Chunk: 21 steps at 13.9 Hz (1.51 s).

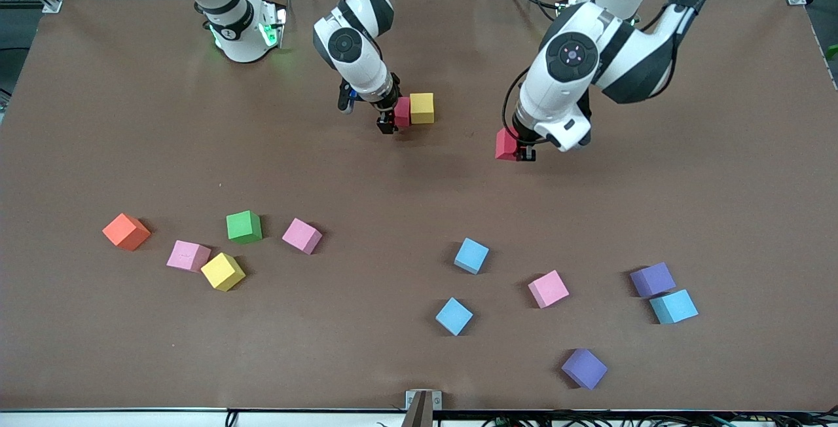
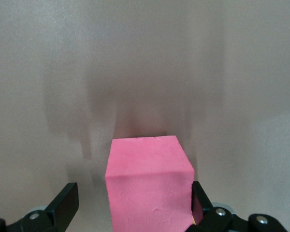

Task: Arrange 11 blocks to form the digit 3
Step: 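Carry the second red cube with the left gripper to the yellow cube's other side, then release the red cube with the left gripper while the right gripper reaches pink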

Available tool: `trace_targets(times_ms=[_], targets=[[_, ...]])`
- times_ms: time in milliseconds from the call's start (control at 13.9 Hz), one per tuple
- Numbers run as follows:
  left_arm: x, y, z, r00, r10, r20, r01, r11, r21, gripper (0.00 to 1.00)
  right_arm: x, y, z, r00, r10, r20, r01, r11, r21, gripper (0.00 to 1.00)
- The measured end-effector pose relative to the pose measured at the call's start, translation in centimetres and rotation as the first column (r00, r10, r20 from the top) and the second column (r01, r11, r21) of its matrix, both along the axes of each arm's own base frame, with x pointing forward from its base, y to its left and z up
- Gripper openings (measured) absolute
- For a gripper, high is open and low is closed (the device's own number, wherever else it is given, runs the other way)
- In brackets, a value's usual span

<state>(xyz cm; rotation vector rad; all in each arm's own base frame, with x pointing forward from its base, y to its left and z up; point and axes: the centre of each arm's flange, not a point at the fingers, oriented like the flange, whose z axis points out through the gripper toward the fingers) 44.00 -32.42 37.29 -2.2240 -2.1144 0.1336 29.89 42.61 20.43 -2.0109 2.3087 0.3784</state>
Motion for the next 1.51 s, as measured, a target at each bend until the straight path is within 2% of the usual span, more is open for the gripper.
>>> trace_targets(times_ms=[215,359,430,574,717,861,1076,1219,1363,1506], targets=[[-5.4,-1.7,-3.6,0.999,-0.037,-0.02,0.038,0.999,0.035,0.53,0.3,0.2,1.4,1.0,0.004,-0.014,-0.004,1.0,0.003,1.0],[-9.3,-3.7,-6.0,0.999,-0.032,-0.036,0.034,0.997,0.073,0.53,0.7,0.0,2.6,1.0,0.001,-0.019,-0.001,1.0,0.008,1.0],[-10.4,-4.4,-6.9,0.999,-0.018,-0.028,0.021,0.995,0.102,0.53,0.9,-0.2,3.3,1.0,-0.002,-0.019,0.002,1.0,0.011,1.0],[-11.3,-5.6,-8.4,1.0,0.006,-0.012,-0.004,0.99,0.14,0.53,1.5,-0.7,4.6,1.0,-0.012,-0.026,0.012,1.0,0.017,1.0],[-11.1,-6.6,-10.2,0.999,0.041,0.002,-0.041,0.985,0.166,0.53,3.0,-1.7,6.5,0.999,-0.039,-0.027,0.04,0.999,0.028,1.0],[-9.9,-7.4,-12.0,0.997,0.078,0.001,-0.077,0.981,0.176,0.53,5.4,-3.4,8.8,0.999,-0.053,-0.012,0.054,0.998,0.029,1.0],[-9.9,-8.8,-14.2,0.996,0.066,-0.063,-0.054,0.983,0.176,0.53,10.7,-6.9,11.9,0.998,0.032,0.05,-0.029,0.997,-0.074,1.0],[-11.3,-10.4,-15.0,0.996,0.053,-0.077,-0.036,0.977,0.209,0.53,14.0,-8.7,13.7,0.989,0.133,0.07,-0.123,0.984,-0.132,1.0],[-13.5,-12.4,-15.1,0.995,0.044,-0.093,-0.022,0.974,0.227,0.53,17.2,-10.2,14.3,0.966,0.244,0.09,-0.231,0.963,-0.139,1.0],[-16.1,-14.2,-14.8,0.994,0.031,-0.1,-0.006,0.971,0.24,0.53,21.1,-13.3,13.4,0.926,0.362,0.104,-0.348,0.928,-0.133,1.0]])
